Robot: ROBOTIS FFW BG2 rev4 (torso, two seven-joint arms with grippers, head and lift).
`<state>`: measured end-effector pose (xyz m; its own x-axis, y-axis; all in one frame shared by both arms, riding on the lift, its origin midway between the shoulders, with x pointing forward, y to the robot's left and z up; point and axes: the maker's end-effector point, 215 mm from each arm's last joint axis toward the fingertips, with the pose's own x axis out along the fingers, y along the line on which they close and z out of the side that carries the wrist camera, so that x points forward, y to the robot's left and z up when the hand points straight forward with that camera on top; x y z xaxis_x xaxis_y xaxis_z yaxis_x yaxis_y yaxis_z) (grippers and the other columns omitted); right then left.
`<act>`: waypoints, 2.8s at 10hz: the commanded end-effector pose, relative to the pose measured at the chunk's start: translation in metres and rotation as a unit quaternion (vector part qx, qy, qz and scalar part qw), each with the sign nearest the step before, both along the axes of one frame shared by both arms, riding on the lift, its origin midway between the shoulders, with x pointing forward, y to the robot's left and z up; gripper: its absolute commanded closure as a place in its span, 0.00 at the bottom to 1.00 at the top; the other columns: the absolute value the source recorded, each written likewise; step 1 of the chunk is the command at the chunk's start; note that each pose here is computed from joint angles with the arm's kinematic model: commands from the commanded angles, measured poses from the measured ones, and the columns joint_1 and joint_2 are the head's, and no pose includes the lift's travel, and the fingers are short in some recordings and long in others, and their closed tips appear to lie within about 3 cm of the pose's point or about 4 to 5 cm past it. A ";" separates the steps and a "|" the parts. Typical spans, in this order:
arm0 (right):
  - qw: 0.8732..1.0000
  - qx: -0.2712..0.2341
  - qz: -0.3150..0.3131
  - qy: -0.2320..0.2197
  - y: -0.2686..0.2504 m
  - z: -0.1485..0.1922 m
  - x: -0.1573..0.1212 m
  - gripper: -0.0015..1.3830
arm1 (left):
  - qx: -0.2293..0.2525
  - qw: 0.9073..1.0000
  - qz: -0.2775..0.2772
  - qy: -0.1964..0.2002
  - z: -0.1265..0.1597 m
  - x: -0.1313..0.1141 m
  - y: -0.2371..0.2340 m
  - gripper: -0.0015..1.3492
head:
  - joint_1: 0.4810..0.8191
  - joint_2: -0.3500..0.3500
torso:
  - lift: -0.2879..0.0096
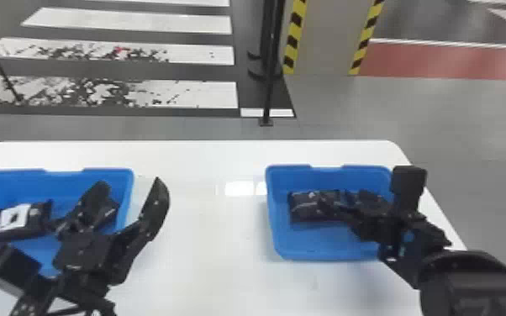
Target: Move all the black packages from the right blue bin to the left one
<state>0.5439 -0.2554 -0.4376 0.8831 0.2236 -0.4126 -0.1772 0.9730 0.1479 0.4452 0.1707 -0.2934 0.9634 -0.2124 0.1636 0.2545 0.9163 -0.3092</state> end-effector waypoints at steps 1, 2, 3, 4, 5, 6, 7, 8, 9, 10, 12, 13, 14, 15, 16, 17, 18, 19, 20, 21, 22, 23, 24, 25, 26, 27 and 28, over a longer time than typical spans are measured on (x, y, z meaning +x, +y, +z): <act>1.000 0.000 0.001 0.008 0.001 -0.005 0.007 0.07 | -0.001 1.000 0.001 -0.001 0.001 0.000 0.001 0.08 | 0.63 0.36 | 0.45; 1.000 0.009 0.006 0.015 0.009 -0.008 0.007 0.08 | -0.007 1.000 0.000 0.000 0.000 -0.001 0.002 0.08 | 0.63 0.37 | 0.45; 0.999 0.010 0.011 0.031 0.012 -0.016 0.003 0.14 | -0.009 1.000 -0.002 0.001 -0.001 -0.002 0.002 0.08 | 0.63 0.37 | 0.45; 0.998 0.022 0.019 0.052 0.017 -0.028 0.000 0.23 | -0.010 1.000 -0.006 0.005 -0.003 -0.001 0.002 0.08 | 0.63 0.38 | 0.45; 0.996 0.029 0.034 0.071 0.023 -0.043 -0.004 0.32 | -0.010 1.000 -0.005 0.006 -0.003 -0.001 0.004 0.08 | 0.63 0.39 | 0.45; 0.995 0.032 0.037 0.083 0.026 -0.049 -0.008 0.44 | -0.007 1.000 -0.007 0.012 -0.007 0.000 0.006 0.08 | 0.63 0.40 | 0.45; 0.995 0.039 0.038 0.088 0.029 -0.051 -0.010 0.53 | -0.009 1.000 -0.007 0.014 -0.009 -0.001 0.006 0.08 | 0.63 0.41 | 0.45; 0.995 0.045 0.040 0.083 0.033 -0.044 -0.011 0.75 | -0.009 1.000 -0.009 0.013 -0.008 -0.001 0.005 0.08 | 0.63 0.41 | 0.45; 0.995 0.062 0.037 0.075 0.041 -0.035 -0.013 0.82 | -0.009 1.000 -0.009 0.014 -0.009 -0.001 0.005 0.08 | 0.63 0.42 | 0.45; 0.994 0.081 0.038 0.061 0.047 -0.026 -0.012 0.82 | -0.011 1.000 -0.008 0.011 -0.006 0.000 0.005 0.08 | 0.63 0.42 | 0.45; 0.992 0.108 0.042 0.043 0.056 -0.010 -0.009 0.82 | -0.013 1.000 -0.005 -0.001 0.001 0.000 0.005 0.08 | 0.63 0.45 | 0.45; 0.989 0.131 0.058 0.027 0.066 0.006 -0.006 0.82 | -0.018 1.000 -0.002 -0.011 0.009 -0.001 0.006 0.08 | 0.63 0.46 | 0.45; 0.986 0.151 0.076 0.001 0.079 0.036 -0.004 0.82 | -0.026 0.999 0.005 -0.022 0.018 0.001 0.010 0.08 | 0.63 0.47 | 0.45; 0.978 0.187 0.094 -0.027 0.095 0.067 -0.005 0.82 | -0.037 0.999 0.007 -0.022 0.019 0.002 0.013 0.07 | 0.63 0.49 | 0.45; 0.961 0.244 0.125 -0.037 0.125 0.089 -0.014 0.82 | -0.040 0.999 0.009 -0.023 0.020 0.002 0.016 0.09 | 0.63 0.51 | 0.45; 0.945 0.284 0.155 -0.045 0.152 0.113 -0.027 0.82 | -0.045 0.999 0.007 -0.025 0.022 0.002 0.013 0.14 | 0.63 0.55 | 0.45; 0.927 0.324 0.184 -0.046 0.177 0.132 -0.040 0.82 | -0.057 0.998 0.000 -0.028 0.025 0.002 0.006 0.18 | 0.63 0.60 | 0.45; 0.908 0.360 0.212 -0.044 0.200 0.147 -0.051 0.82 | -0.074 0.997 -0.010 -0.028 0.027 0.001 -0.004 0.18 | 0.63 0.63 | 0.45; 0.890 0.389 0.235 -0.037 0.221 0.157 -0.060 0.82 | -0.083 0.996 -0.019 -0.029 0.030 0.002 -0.013 0.18 | 0.63 0.66 | 0.45; 0.876 0.409 0.255 -0.029 0.238 0.164 -0.069 0.82 | -0.084 0.996 -0.027 -0.027 0.030 0.001 -0.020 0.18 | 0.63 0.69 | 0.45; 0.869 0.415 0.268 -0.027 0.249 0.170 -0.073 0.82 | -0.086 0.995 -0.032 -0.027 0.030 0.000 -0.025 0.18 | 0.63 0.72 | 0.45; 0.865 0.419 0.275 -0.023 0.257 0.169 -0.077 0.82 | -0.092 0.995 -0.038 -0.026 0.031 0.000 -0.030 0.18 | 0.63 0.73 | 0.45; 0.861 0.422 0.282 -0.017 0.265 0.168 -0.081 0.82 | -0.099 0.994 -0.045 -0.026 0.032 -0.002 -0.037 0.18 | 0.63 0.74 | 0.45; 0.858 0.424 0.290 -0.011 0.274 0.167 -0.086 0.82 | -0.102 0.993 -0.051 -0.023 0.032 -0.002 -0.043 0.18 | 0.63 0.75 | 0.45; 0.854 0.428 0.295 -0.004 0.281 0.163 -0.089 0.82 | -0.105 0.993 -0.056 -0.023 0.032 -0.003 -0.048 0.18 | 0.63 0.75 | 0.45; 0.852 0.430 0.298 -0.001 0.284 0.162 -0.092 0.82 | -0.105 0.992 -0.059 -0.023 0.032 -0.003 -0.051 0.24 | 0.63 0.76 | 0.45; 0.852 0.432 0.296 -0.005 0.283 0.165 -0.091 0.82 | -0.102 0.993 -0.064 -0.013 0.027 -0.002 -0.054 0.60 | 0.63 0.76 | 0.45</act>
<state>0.4525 0.0279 -0.2738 0.5101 0.8494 0.1352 -0.6043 0.2420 0.7591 0.4428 0.1187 -0.2639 0.9257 -0.2849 0.2488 0.3732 0.7957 -0.4770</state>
